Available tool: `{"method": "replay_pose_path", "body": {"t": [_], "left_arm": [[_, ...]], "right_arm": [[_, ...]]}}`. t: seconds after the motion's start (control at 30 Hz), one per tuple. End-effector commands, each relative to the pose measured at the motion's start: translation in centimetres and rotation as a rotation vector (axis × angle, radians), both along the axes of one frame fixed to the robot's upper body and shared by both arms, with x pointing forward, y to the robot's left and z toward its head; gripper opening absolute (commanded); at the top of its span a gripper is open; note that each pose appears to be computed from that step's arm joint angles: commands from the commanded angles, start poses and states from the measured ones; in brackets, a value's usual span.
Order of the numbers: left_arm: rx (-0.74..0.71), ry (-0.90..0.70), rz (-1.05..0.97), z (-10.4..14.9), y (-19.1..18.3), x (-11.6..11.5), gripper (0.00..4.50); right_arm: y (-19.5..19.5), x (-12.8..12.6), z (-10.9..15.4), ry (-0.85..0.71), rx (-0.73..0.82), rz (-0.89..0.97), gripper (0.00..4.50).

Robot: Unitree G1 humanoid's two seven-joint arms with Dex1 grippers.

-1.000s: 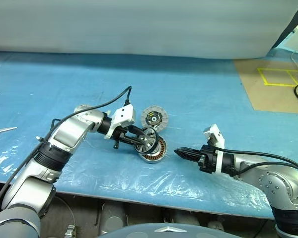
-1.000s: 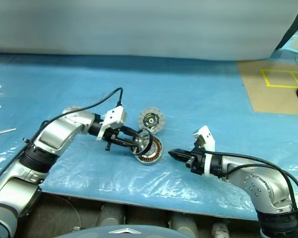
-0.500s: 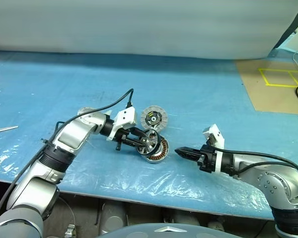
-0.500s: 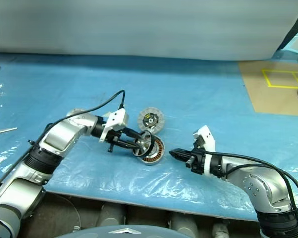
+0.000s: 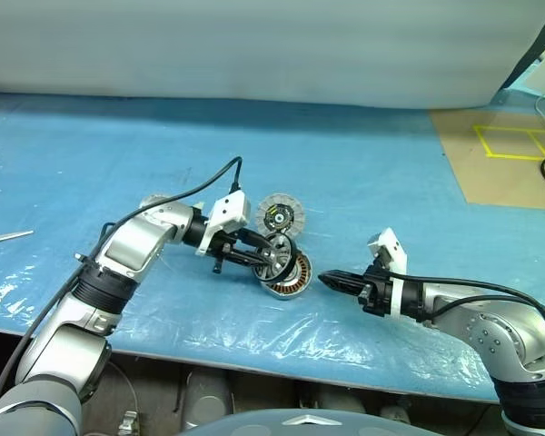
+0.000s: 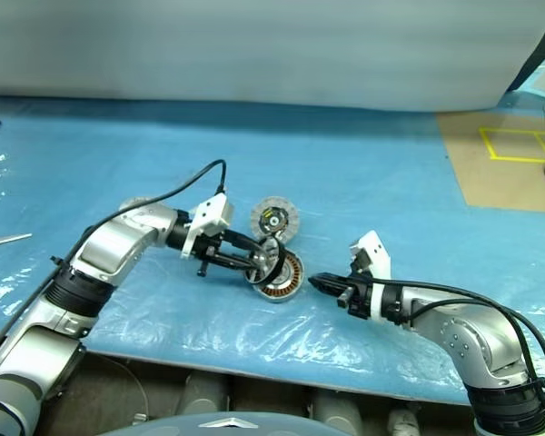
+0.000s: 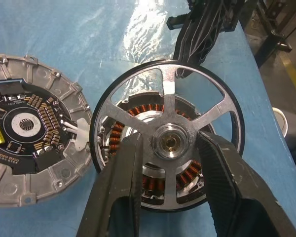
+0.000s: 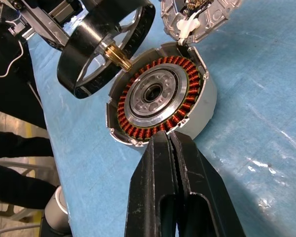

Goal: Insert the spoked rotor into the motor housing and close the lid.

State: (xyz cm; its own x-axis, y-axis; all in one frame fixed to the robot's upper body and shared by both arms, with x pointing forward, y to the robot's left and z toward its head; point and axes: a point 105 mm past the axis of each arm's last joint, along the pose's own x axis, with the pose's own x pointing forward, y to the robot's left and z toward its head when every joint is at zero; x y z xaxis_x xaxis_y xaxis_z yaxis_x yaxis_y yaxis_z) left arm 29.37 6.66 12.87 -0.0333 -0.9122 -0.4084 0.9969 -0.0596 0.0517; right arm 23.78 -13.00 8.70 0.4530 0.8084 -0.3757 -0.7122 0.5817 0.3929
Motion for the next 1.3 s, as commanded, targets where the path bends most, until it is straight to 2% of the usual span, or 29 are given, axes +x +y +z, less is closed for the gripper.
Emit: {"method": "replay_pose_path", "body": {"t": [0.03, 0.33, 1.07, 1.3], "left_arm": [[-0.051, -0.049, -0.012, 1.5, -0.6, 0.1, 1.39], [-0.003, -0.054, -0.018, 0.2, -0.5, 0.1, 1.39], [0.059, -0.045, -0.068, -0.3, 0.2, -0.5, 1.39], [0.058, -0.088, -0.086, -0.3, 0.1, -0.4, 1.39]], "right_arm": [[0.2, 0.1, 0.6, -0.031, 0.001, 0.023, 0.0], [0.1, 0.3, 0.5, -0.032, -0.009, 0.02, 0.0], [-0.1, 0.8, 0.1, -0.033, -0.034, 0.001, 0.0], [-0.2, 1.0, -0.1, -0.034, -0.045, -0.001, 0.0]]}}
